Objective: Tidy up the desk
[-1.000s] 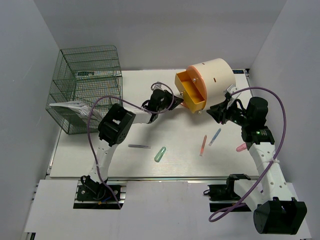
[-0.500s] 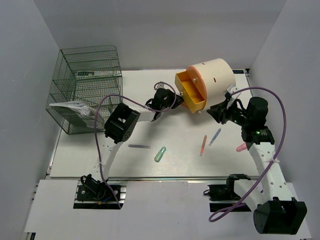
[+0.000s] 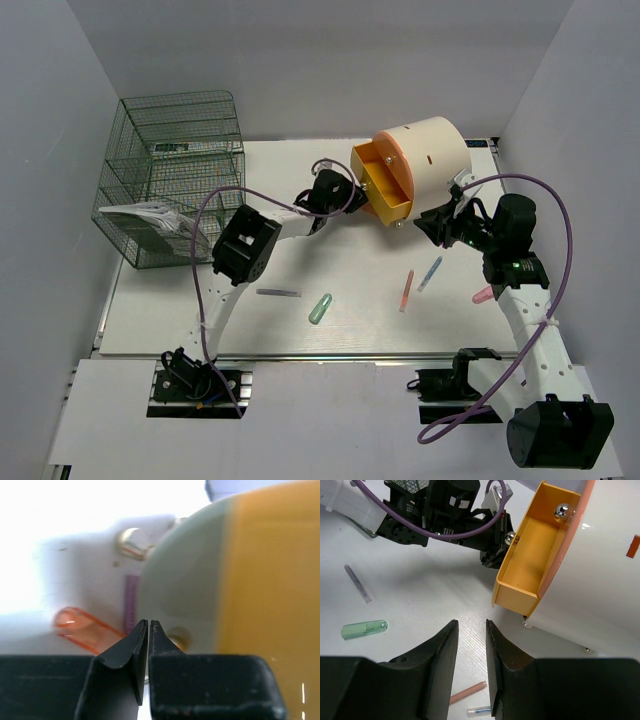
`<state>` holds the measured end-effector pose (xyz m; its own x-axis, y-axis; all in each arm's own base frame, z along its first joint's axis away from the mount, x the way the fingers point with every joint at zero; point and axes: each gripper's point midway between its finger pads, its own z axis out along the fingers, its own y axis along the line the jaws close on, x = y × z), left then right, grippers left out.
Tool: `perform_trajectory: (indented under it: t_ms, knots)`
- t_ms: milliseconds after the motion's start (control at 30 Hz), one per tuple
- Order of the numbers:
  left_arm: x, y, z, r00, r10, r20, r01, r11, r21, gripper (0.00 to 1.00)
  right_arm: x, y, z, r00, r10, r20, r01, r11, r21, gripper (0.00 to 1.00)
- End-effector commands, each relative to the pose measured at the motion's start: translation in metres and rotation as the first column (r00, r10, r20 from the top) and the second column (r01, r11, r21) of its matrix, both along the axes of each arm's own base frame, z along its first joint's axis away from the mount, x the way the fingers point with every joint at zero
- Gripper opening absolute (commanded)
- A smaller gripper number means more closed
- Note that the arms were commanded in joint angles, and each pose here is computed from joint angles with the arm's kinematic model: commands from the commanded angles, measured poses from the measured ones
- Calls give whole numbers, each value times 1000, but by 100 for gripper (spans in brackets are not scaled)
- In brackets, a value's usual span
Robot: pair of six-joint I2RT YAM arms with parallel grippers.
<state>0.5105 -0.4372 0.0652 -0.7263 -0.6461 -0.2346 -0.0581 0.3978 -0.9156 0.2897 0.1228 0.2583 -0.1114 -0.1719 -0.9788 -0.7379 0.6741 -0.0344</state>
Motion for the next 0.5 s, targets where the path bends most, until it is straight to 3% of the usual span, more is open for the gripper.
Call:
perform_trajectory:
  t_ms: [0,467]
  knots:
    - [-1,1,-9,1000,-7,-30,8,999,33,17,0,-1,2,1000,-1,25,1,1000,-6,34]
    - [-10,7,-23,997,-16,-72,21,996,81,18,0,-1,4,1000,-1,31,1,1000,-6,35]
